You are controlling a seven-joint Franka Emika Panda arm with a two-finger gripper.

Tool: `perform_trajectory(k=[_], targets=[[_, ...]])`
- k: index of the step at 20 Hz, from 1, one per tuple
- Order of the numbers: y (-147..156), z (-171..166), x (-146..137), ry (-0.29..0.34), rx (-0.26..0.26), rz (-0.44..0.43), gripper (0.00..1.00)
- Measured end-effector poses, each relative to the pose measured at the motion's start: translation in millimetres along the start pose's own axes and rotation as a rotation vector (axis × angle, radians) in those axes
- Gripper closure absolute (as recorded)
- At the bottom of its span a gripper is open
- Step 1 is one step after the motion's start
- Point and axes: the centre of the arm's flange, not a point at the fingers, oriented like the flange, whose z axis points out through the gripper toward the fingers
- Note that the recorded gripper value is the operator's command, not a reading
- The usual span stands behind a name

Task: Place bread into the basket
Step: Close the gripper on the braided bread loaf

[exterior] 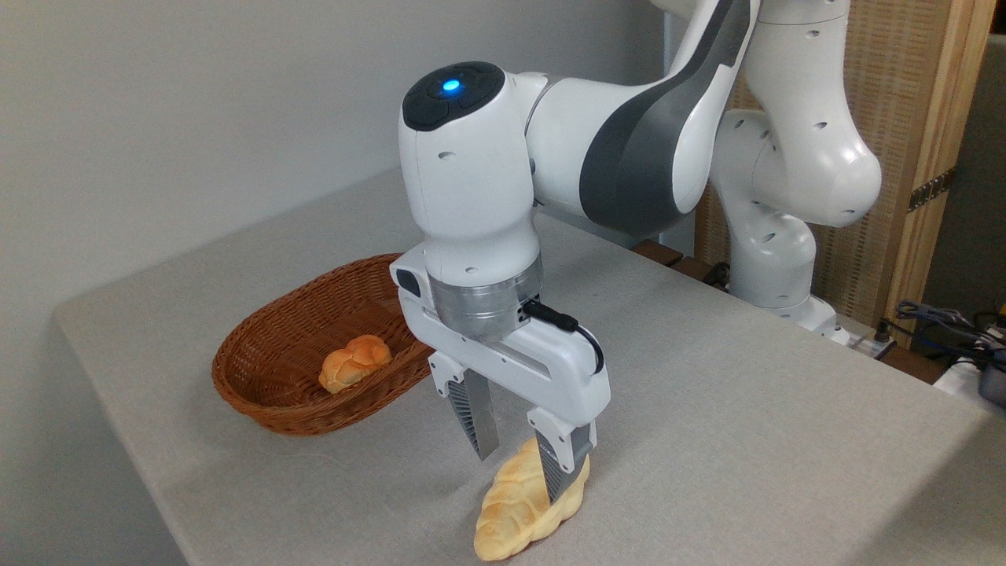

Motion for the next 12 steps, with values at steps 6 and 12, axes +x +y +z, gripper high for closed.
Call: perform_trajectory(k=[6, 12], targets=[[-2, 13, 3, -0.016, -0.006, 0.001, 0.00], [-4, 15, 5, -0.012, 0.002, 0.005, 0.00]])
